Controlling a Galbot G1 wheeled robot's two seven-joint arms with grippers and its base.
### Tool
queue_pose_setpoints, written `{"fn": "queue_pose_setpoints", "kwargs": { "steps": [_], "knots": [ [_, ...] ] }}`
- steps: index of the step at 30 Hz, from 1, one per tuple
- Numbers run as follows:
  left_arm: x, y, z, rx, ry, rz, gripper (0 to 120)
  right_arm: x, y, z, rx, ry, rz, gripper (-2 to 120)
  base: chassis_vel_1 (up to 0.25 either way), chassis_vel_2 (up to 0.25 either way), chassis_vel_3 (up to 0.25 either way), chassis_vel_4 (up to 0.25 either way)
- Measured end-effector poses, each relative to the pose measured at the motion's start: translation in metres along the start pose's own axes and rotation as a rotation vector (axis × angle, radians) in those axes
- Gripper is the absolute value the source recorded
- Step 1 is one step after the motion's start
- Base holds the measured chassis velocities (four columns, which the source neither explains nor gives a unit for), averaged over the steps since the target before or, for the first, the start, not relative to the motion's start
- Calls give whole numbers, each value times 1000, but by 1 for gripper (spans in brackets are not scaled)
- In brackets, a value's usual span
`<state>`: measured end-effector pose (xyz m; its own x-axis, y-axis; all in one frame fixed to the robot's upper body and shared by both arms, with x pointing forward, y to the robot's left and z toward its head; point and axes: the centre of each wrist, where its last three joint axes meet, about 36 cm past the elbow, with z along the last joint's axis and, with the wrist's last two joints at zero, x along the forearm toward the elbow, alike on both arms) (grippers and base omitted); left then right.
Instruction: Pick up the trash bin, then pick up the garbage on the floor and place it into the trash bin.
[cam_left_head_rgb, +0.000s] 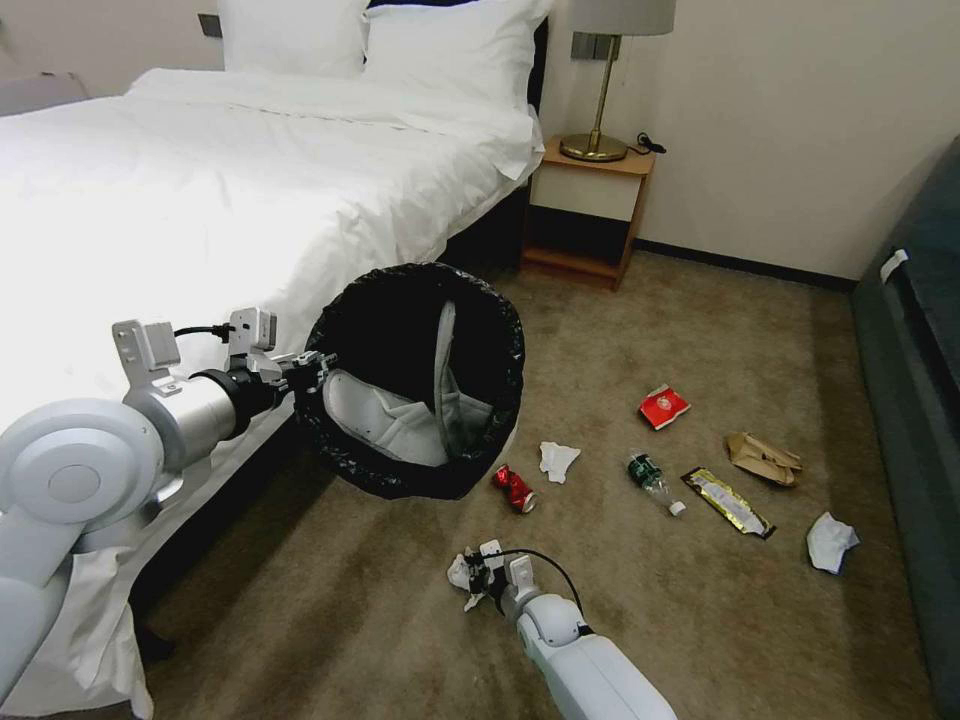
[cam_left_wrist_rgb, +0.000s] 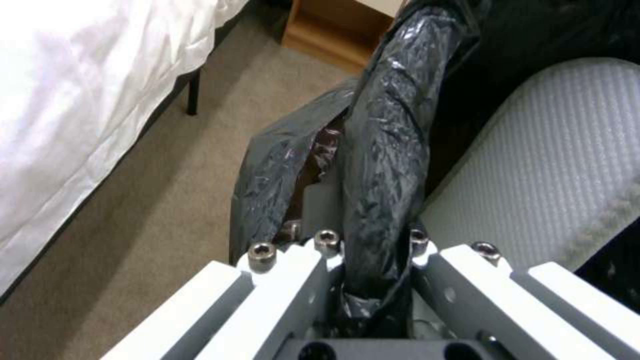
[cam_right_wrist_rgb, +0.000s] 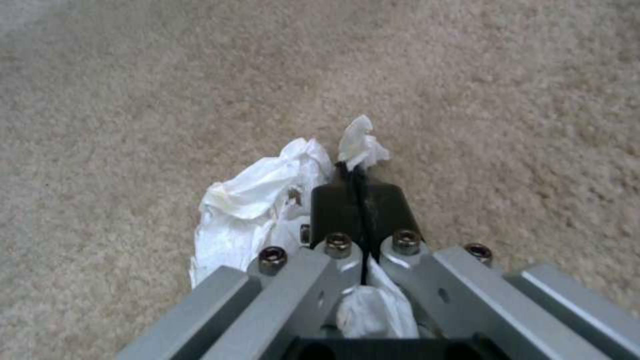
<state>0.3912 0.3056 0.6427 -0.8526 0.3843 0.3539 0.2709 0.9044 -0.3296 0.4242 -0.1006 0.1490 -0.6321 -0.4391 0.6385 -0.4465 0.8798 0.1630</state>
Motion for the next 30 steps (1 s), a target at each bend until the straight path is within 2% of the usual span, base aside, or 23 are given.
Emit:
{"fn": "queue_pose_setpoints", "kwargs": {
  "steps": [6, 12, 14, 15, 17, 18, 20, 25, 26, 27, 29, 30],
  "knots": [
    [1, -1, 0, -4, -1, 1, 1, 8, -13, -10, -16, -31, 40, 0, 0, 0, 0, 0],
    [3, -2, 1, -8, 0, 0, 1, 34, -41, -43, -32, -133, 95, 0, 0, 0, 0, 0],
    [3, -1, 3, -7, 5, -2, 1, 62, -51, -77, -65, -224, 96, 0, 0, 0, 0, 0],
    [3, -1, 3, -7, 5, -2, 1, 62, -51, -77, -65, -224, 96, 0, 0, 0, 0, 0],
    [3, 1, 4, -7, 9, -8, 1, 96, -59, -109, -104, -311, 77, 0, 0, 0, 0, 0],
    [3, 1, 4, -7, 9, -8, 1, 96, -59, -109, -104, -311, 77, 0, 0, 0, 0, 0],
    [2, 2, 5, -5, 13, -14, 1, 123, -68, -132, -125, -370, 84, 0, 0, 0, 0, 0],
    [4, 4, 6, -2, 15, -26, 1, 161, -82, -164, -121, -433, 98, 0, 0, 0, 0, 0],
    [4, 5, 6, 0, 13, -29, 1, 183, -90, -178, -107, -459, 110, 0, 0, 0, 0, 0],
    [4, 5, 6, 0, 13, -29, 1, 183, -90, -178, -107, -459, 110, 0, 0, 0, 0, 0],
    [3, 5, 6, 6, 11, -33, 1, 217, -106, -193, -77, -484, 145, 0, 0, 0, 0, 0],
    [3, 5, 6, 6, 11, -33, 1, 217, -106, -193, -77, -484, 145, 0, 0, 0, 0, 0]
  ]
}}
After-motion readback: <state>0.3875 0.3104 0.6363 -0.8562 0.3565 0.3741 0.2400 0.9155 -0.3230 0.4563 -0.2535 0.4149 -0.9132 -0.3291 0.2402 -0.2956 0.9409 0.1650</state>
